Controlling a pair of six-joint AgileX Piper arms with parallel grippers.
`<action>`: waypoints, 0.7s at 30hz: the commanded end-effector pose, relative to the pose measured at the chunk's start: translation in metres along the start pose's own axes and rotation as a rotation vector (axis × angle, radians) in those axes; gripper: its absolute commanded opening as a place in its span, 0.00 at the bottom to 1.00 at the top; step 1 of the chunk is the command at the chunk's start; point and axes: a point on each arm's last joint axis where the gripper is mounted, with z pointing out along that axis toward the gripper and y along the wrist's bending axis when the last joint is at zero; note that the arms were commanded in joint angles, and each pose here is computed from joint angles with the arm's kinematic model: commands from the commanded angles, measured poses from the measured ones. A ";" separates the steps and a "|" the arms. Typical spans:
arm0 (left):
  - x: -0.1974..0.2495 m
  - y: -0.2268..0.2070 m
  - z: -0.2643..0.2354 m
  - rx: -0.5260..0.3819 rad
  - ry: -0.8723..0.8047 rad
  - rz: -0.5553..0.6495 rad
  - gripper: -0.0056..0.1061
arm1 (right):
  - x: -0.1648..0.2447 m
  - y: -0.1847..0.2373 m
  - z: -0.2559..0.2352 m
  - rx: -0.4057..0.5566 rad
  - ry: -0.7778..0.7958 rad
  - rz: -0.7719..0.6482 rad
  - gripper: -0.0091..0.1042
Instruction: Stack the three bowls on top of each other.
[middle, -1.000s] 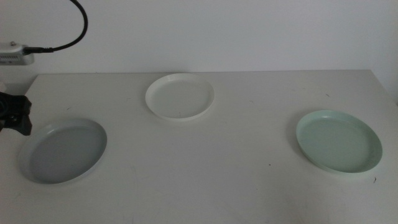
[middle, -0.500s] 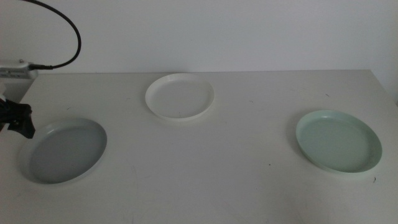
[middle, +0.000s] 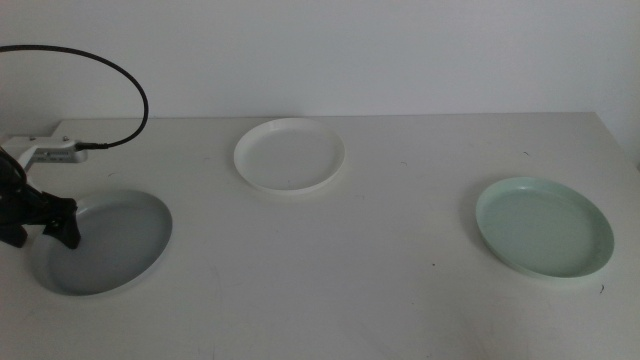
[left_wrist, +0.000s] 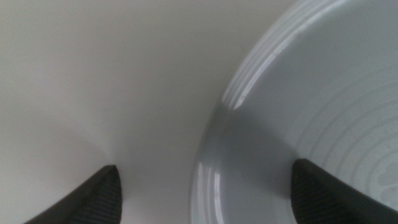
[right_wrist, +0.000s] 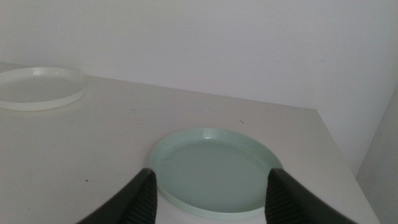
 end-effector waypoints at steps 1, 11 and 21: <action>-0.007 0.002 -0.014 -0.023 -0.061 0.002 0.90 | -0.008 -0.002 0.000 0.020 -0.064 -0.014 0.48; -0.006 0.002 -0.013 -0.029 -0.045 0.010 0.11 | -0.008 -0.002 0.000 0.020 -0.064 -0.014 0.48; -0.004 -0.007 -0.040 -0.030 -0.041 -0.076 0.05 | -0.008 -0.002 0.000 0.020 -0.064 -0.014 0.48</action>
